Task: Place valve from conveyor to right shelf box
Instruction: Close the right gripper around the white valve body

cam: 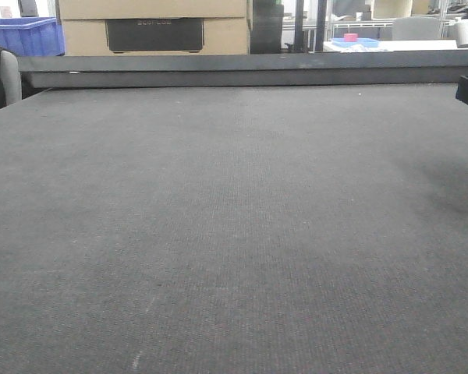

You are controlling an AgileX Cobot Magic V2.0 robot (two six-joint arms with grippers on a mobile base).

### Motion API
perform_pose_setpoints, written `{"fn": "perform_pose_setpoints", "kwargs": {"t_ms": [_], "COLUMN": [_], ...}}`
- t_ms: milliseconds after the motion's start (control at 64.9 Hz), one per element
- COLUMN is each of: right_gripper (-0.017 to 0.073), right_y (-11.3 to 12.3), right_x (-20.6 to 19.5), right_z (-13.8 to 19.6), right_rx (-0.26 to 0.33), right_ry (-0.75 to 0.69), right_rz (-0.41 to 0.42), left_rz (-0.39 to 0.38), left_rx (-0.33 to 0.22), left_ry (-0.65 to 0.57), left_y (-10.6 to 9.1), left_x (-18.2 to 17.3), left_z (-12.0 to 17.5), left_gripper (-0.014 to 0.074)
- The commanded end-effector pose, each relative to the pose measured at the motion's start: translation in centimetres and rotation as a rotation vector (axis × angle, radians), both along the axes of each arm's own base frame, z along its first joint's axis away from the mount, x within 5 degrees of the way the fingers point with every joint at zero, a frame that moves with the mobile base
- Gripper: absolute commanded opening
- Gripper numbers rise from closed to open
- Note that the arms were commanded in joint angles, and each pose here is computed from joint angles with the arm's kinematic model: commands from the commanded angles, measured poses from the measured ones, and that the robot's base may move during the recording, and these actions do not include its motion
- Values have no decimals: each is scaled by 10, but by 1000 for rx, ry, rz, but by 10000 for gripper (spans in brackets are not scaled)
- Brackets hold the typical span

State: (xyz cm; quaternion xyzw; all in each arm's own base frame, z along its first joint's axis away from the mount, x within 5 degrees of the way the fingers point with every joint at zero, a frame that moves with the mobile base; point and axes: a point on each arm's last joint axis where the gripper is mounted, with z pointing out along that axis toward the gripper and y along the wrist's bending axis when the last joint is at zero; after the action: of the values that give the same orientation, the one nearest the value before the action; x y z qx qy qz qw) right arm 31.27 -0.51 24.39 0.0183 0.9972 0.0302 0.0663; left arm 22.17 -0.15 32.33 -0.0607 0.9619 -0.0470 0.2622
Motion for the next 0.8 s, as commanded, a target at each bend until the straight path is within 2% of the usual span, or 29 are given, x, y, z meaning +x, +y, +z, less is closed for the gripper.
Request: {"fn": "perform_pose_setpoints", "kwargs": {"t_ms": [0,77,185,339,539,740,786], "right_gripper": [204,67,-172,-162,-162,-162,-162], "right_y": [-2,-2,-2,-2,-1,-1,-1], "right_x": [1,1,-1,-6,-21,-38,-40], "right_z": [-1,-1,-1,15,58,86,89], "right_rx": [-14,-14,-13,-11,-16,-21,-21], "right_ry": [0,0,13,26,-94,-207,-220], "right_rz": [3,3,3,7,8,7,7], "left_rz": [10,10,9,3,-81,-68,-69], "left_rx": [-9,-9,-9,-9,52,216,243], "left_ry": [0,0,7,42,147,203,226], "left_y": [1,1,1,0,2,17,20], "left_x": [0,0,-1,-3,1,28,32], "left_z": [2,2,2,5,24,16,11], "left_gripper": [-111,-111,-111,-111,-111,-104,-67]}}
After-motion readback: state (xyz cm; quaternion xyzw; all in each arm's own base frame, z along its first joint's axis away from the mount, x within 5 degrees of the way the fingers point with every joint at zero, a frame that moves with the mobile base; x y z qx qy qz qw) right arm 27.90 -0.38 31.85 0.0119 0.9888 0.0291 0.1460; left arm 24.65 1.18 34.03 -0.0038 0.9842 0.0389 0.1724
